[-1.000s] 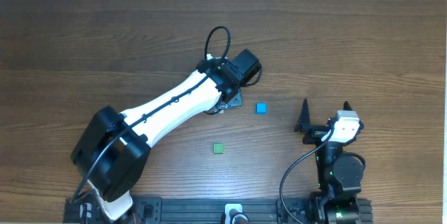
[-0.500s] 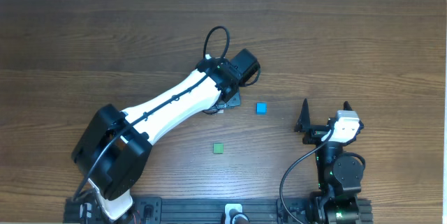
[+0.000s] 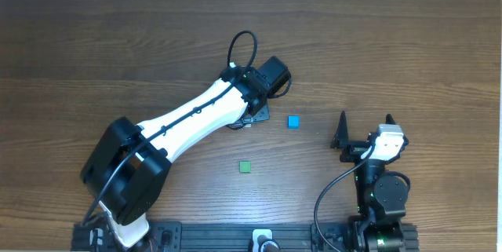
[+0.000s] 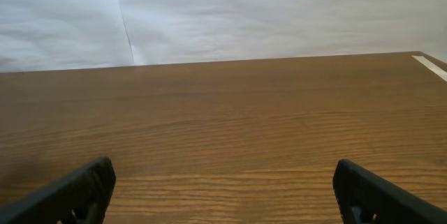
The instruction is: Stack Cubes
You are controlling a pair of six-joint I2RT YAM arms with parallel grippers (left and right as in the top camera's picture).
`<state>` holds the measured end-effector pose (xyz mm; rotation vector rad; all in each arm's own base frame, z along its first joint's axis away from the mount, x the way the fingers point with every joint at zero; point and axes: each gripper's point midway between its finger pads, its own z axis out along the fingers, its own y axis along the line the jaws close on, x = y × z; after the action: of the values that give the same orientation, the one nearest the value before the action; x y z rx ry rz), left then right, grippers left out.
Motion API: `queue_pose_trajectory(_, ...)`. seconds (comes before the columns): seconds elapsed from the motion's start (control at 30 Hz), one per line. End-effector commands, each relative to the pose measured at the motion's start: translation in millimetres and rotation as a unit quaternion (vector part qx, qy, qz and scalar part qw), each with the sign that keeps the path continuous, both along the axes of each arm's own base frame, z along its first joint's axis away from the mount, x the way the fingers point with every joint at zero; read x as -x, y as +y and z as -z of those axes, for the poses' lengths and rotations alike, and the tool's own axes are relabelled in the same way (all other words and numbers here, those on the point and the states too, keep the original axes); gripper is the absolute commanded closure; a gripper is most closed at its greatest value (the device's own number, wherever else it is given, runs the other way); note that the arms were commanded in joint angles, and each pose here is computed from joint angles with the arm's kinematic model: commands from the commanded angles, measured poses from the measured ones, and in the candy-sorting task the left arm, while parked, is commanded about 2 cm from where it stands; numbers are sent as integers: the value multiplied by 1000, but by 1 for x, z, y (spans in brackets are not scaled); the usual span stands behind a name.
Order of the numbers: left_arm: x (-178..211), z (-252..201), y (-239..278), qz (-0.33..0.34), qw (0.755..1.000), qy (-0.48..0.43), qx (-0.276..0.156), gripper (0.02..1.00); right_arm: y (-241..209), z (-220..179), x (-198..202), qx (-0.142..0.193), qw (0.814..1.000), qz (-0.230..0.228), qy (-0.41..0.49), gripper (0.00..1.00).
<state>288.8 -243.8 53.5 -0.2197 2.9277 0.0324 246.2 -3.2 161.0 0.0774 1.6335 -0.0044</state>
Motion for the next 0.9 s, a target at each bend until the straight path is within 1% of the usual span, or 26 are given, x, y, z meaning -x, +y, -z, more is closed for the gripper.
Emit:
queue_pose_trajectory(0.03,2,8,5,-9,1000,10,-6,888,-1,2,0,1,1000,1,0,9)
queue_pose_trajectory(0.9,0,-8,3,-9,1000,-7,9,890,-1,2,0,1,1000,1,0,7)
